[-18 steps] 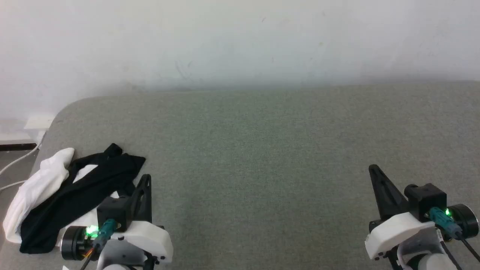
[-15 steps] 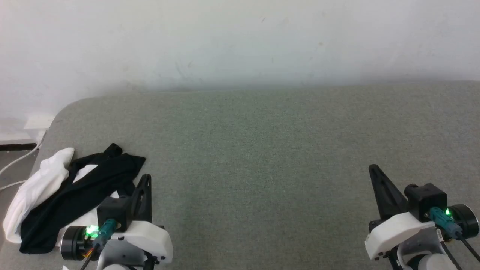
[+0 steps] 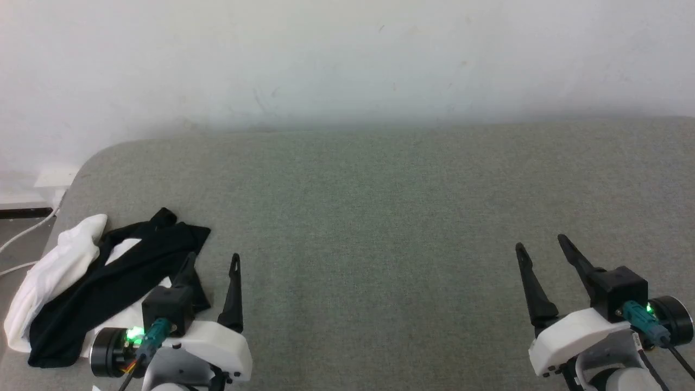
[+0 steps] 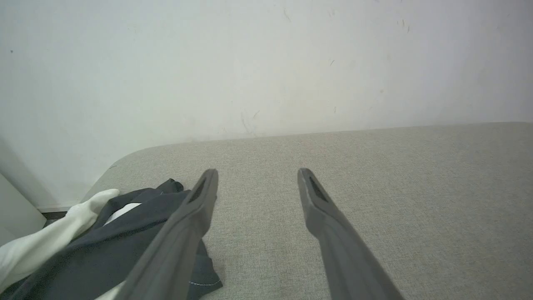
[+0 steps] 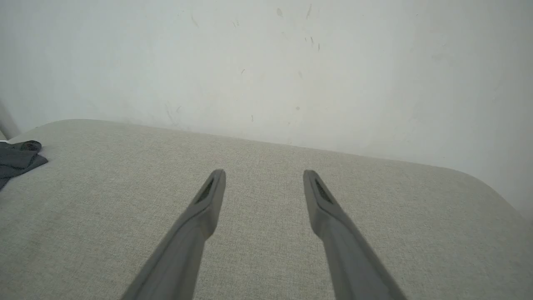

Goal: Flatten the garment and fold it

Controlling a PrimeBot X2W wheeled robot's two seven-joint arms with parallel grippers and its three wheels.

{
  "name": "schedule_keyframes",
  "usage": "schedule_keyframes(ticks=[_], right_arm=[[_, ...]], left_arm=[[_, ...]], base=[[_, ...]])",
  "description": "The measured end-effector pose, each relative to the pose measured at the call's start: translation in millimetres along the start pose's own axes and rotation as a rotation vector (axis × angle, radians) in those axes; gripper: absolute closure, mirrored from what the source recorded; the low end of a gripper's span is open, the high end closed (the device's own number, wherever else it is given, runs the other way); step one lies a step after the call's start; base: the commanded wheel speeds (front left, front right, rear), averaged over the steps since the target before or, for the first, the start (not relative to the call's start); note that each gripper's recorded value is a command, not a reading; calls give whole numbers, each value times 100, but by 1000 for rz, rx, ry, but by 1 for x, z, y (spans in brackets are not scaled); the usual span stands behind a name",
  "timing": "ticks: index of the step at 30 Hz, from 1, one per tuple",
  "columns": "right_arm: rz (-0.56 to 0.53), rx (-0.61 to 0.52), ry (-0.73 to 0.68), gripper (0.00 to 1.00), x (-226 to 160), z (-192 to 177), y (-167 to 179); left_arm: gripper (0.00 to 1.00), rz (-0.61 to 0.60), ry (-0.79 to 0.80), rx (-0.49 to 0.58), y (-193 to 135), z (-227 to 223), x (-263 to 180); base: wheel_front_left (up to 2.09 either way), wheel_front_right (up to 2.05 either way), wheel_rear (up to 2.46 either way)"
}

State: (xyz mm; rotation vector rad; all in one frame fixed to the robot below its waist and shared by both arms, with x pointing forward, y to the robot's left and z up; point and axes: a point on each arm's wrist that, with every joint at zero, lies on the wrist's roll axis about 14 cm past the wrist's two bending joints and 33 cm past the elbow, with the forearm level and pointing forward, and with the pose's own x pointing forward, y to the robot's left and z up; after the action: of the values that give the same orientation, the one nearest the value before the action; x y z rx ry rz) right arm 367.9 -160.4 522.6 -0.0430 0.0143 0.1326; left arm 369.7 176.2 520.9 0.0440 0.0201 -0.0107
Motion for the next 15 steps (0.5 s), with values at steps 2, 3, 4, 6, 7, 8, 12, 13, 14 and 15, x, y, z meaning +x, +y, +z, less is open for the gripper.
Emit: schedule_keyframes(ticks=[2,3,4,6,7,8,12,13,14,15], right_arm=[[-1,1,-3,0,0,0,0],[-2,2,-6,0,0,1,-1],[-2,3,-7,0,0,1,-1],[-3,10,-11,0,0,1,-1],[-4,11,-15,0,-1,2,-1],[-4,13,-16,0,-1,2,-1],[-3,18,-25,0,0,3,-1],[-2,20,-27,0,0,3,-1],[0,19,-29,0,0,4,0],[1,20,-33,0,1,4,0]], left_arm=[[0,-2,-6,-3,-1,1,0],[0,-3,-6,-4,-1,0,0],[0,-5,-5,-7,-1,0,0],[0,-6,-10,-10,-2,1,0],[0,-6,-13,-13,-2,1,0],[0,-6,-14,-18,-2,1,0],[0,-2,-23,-29,-1,3,-1],[0,0,-23,-33,0,3,-2],[0,2,-26,-37,1,3,-2],[0,4,-29,-38,1,3,-2]], base=[[0,0,0],[0,0,0],[0,0,0],[0,0,0],[0,0,0],[0,0,0],[0,0,0],[0,0,0],[0,0,0],[0,0,0]])
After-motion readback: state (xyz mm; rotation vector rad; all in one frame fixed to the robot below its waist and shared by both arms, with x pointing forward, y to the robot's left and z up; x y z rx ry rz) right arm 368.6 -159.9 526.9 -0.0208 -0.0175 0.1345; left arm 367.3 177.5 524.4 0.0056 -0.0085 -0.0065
